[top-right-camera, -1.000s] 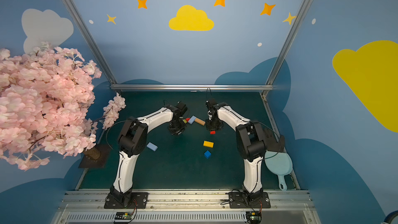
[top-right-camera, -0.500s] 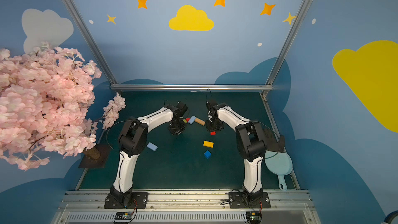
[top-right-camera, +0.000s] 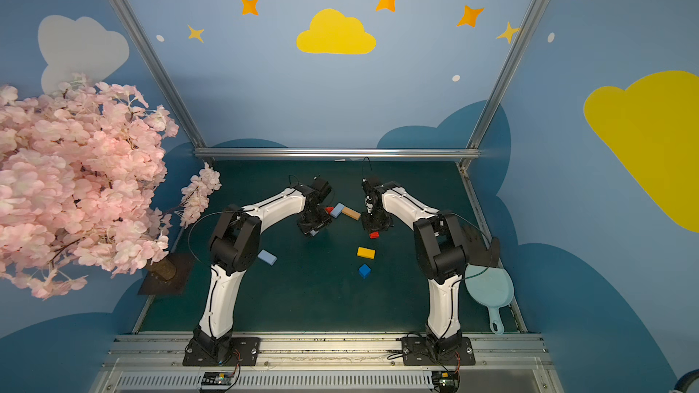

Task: Assemble a heart with building blocks
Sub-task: Assemble the building block at the center of the board.

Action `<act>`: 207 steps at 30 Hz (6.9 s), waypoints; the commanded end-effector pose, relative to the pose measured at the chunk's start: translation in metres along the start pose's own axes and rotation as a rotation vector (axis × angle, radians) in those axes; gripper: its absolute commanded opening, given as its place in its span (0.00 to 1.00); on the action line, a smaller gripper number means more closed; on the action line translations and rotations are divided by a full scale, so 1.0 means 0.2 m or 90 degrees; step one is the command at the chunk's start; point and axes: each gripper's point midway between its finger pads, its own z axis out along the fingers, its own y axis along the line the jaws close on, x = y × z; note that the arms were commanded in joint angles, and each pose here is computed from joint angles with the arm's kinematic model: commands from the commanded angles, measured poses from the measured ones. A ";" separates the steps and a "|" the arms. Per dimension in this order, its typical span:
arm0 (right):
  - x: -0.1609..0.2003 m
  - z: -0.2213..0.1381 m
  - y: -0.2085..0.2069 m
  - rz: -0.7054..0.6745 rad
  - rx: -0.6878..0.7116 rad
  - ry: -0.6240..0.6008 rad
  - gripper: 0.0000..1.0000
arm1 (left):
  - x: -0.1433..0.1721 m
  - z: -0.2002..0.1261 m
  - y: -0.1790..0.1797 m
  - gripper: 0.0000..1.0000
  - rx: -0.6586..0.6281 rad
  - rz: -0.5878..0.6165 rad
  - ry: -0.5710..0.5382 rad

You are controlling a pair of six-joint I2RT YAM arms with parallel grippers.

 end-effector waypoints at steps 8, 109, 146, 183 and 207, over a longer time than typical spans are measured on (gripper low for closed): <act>0.01 -0.07 0.01 0.004 -0.001 -0.013 0.04 | -0.03 -0.20 -0.02 1.00 0.016 0.100 -0.075; -0.21 0.39 0.30 0.445 -0.002 0.050 0.30 | -0.27 -0.50 0.45 1.00 0.149 0.025 -0.130; -0.24 0.27 0.23 0.417 0.025 0.015 0.27 | -0.26 -0.52 0.48 1.00 0.151 0.023 -0.129; -0.25 0.31 0.22 0.417 0.031 0.024 0.41 | -0.27 -0.50 0.48 1.00 0.153 0.022 -0.120; 0.05 -0.28 0.25 -0.036 -0.054 -0.106 0.73 | -0.01 -0.42 0.87 0.99 0.071 -0.108 -0.066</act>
